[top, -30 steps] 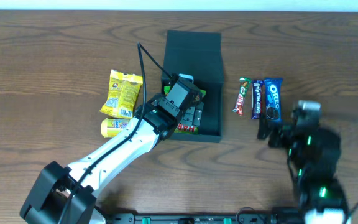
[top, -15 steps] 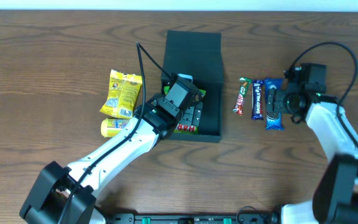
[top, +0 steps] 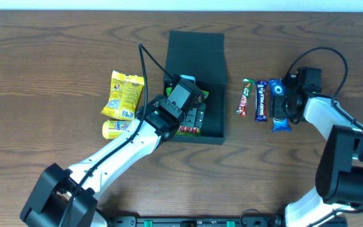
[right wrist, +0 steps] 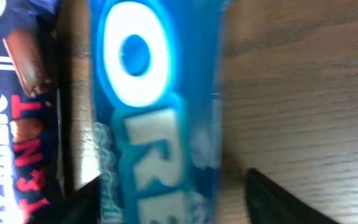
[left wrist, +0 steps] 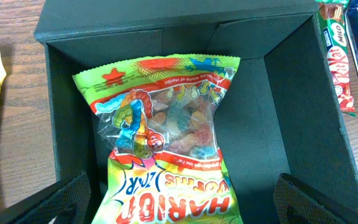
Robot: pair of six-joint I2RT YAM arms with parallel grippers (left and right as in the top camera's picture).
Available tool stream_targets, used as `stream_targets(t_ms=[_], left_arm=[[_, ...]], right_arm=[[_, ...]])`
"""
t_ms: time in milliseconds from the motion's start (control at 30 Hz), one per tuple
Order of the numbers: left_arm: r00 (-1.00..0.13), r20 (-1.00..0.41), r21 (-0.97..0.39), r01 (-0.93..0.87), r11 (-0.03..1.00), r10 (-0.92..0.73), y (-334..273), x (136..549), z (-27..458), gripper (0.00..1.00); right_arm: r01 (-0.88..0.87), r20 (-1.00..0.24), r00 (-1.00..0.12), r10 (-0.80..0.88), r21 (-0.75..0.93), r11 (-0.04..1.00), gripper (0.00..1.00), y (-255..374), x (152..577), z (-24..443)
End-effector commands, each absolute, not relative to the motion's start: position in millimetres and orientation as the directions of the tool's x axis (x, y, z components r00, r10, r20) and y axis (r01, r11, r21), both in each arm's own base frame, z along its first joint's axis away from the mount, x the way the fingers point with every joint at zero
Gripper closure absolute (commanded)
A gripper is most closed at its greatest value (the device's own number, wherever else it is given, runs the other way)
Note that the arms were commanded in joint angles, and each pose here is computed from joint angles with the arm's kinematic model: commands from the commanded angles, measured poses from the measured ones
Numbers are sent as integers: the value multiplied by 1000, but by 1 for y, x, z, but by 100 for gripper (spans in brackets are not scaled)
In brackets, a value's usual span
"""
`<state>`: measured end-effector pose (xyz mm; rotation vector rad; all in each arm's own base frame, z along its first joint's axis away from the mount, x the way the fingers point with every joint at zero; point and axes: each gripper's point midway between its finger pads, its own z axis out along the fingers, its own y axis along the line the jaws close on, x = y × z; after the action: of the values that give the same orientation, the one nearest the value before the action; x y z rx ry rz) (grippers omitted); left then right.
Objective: Pack container
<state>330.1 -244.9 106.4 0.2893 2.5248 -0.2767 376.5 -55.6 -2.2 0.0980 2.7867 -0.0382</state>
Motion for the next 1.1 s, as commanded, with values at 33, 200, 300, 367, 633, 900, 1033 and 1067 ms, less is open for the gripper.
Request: stream_targets(t_ms=[33, 200, 300, 367, 633, 900, 1033, 1067], left_arm=[[-782, -606, -131, 279, 951, 146, -247, 337, 122, 5], [-699, -700, -76, 282, 956, 150, -237, 346, 161, 5], [-609, -781, -19, 249, 968, 141, -217, 348, 203, 5], [-562, -815, 17, 219, 976, 140, -203, 347, 225, 5], [-554, -818, 165, 26, 986, 151, -124, 336, 250, 5], [-686, -726, 178, -124, 976, 46, -46, 347, 209, 5], [-734, -672, 118, 25, 993, 99, -49, 365, 175, 5], [-742, -658, 114, 74, 991, 131, -52, 370, 165, 5]], right_arm=[[52, -366, -930, 40, -23, 998, 48, -59, 385, 0], [52, -366, -930, 40, -23, 998, 58, -59, 385, 0], [40, -377, -926, 40, 7, 999, 68, -54, 388, 5], [23, -403, -915, 39, 44, 999, 74, -47, 394, 15], [-42, -548, -836, 27, 113, 993, 77, -28, 411, 101], [-180, -694, -720, 24, 220, 959, 77, 45, 396, 205], [-245, -658, -753, 2, 283, 927, 78, 97, 380, 204], [-261, -647, -762, -9, 294, 920, 77, 109, 377, 201]])
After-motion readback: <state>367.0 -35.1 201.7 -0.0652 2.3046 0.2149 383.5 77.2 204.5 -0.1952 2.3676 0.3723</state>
